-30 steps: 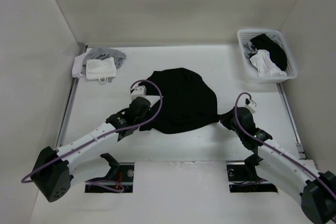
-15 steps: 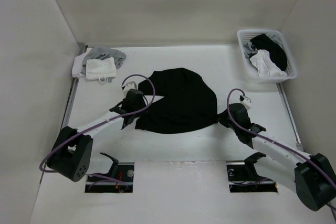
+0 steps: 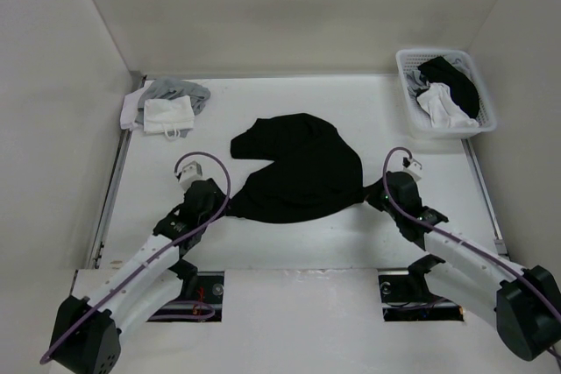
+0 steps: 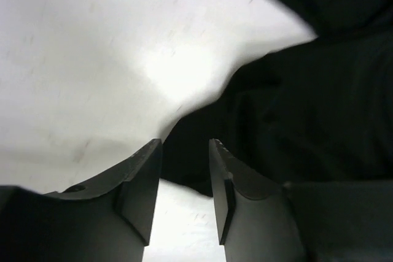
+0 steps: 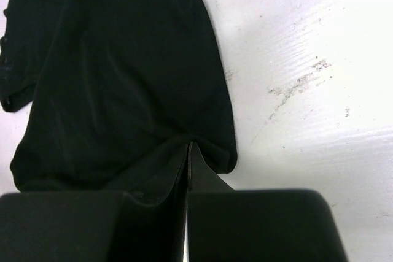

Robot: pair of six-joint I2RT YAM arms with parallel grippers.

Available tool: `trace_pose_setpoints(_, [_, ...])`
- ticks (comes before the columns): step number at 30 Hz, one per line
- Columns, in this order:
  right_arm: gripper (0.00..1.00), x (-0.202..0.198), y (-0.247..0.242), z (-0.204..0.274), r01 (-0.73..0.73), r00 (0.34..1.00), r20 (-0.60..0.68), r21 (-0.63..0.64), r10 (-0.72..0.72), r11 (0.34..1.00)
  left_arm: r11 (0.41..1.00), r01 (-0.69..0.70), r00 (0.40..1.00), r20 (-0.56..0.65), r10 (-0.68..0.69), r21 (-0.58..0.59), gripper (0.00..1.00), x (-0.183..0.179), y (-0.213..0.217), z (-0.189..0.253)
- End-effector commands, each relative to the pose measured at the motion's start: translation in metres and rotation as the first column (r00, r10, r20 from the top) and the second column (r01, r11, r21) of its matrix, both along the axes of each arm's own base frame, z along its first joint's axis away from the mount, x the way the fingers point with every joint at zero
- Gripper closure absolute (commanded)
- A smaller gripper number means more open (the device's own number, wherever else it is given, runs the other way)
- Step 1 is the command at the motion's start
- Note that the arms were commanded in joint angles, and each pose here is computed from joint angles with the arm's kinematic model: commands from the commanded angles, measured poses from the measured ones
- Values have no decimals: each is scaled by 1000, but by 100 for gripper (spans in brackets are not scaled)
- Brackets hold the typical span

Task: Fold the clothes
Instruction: Flatten the tank top out

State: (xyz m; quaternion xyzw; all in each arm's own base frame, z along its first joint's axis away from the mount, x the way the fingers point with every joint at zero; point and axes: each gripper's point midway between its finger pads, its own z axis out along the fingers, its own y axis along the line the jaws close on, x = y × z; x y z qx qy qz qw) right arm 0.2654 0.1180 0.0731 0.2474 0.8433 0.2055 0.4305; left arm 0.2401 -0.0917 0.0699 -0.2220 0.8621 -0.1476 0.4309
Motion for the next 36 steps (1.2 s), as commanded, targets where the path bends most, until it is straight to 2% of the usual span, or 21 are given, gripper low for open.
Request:
trace_pose_setpoints(1, [99, 8, 7, 17, -19, 997, 69, 22, 17, 1000, 997, -47, 995, -93, 42, -57, 64, -14, 0, -13])
trace_pose_setpoints(4, [99, 6, 8, 16, -25, 997, 69, 24, 24, 999, 997, -60, 986, -158, 52, -43, 64, -20, 1, -28])
trace_pose_setpoints(15, [99, 4, 14, 15, -40, 997, 74, 37, 37, 998, 1000, -19, 972, -233, 22, 16, 66, -20, -9, -57])
trace_pose_setpoints(17, [99, 3, 17, 16, -49, 996, 77, 42, 46, 998, 1000, -17, 973, -228, 20, 17, 70, -18, -10, -57])
trace_pose_setpoints(21, [99, 3, 18, 16, -49, 996, 78, 42, 45, 998, 1000, -10, 973, -229, 14, 20, 89, -19, -11, -56])
trace_pose_setpoints(24, [99, 4, 18, 18, -48, 995, 85, 45, 44, 998, 1000, -8, 980, -197, 8, 3, 96, -16, -12, -47])
trace_pose_setpoints(27, [100, 5, 21, 24, -57, 994, 99, 48, 52, 997, 999, 7, 996, -88, -11, -48, 100, -2, -21, -10])
trace_pose_setpoints(30, [100, 0, 26, 47, -92, 985, 148, 52, 83, 994, 996, 39, 995, 91, -32, -79, 100, 16, -29, 57])
trace_pose_setpoints(33, [100, -14, 27, 94, -116, 970, 223, 56, 101, 992, 996, 55, 961, 276, -36, -63, 100, 24, -29, 139])
trace_pose_setpoints(36, [100, -30, 14, 139, -96, 953, 290, 23, 86, 995, 997, 62, 912, 409, -39, -42, 100, 19, -29, 200])
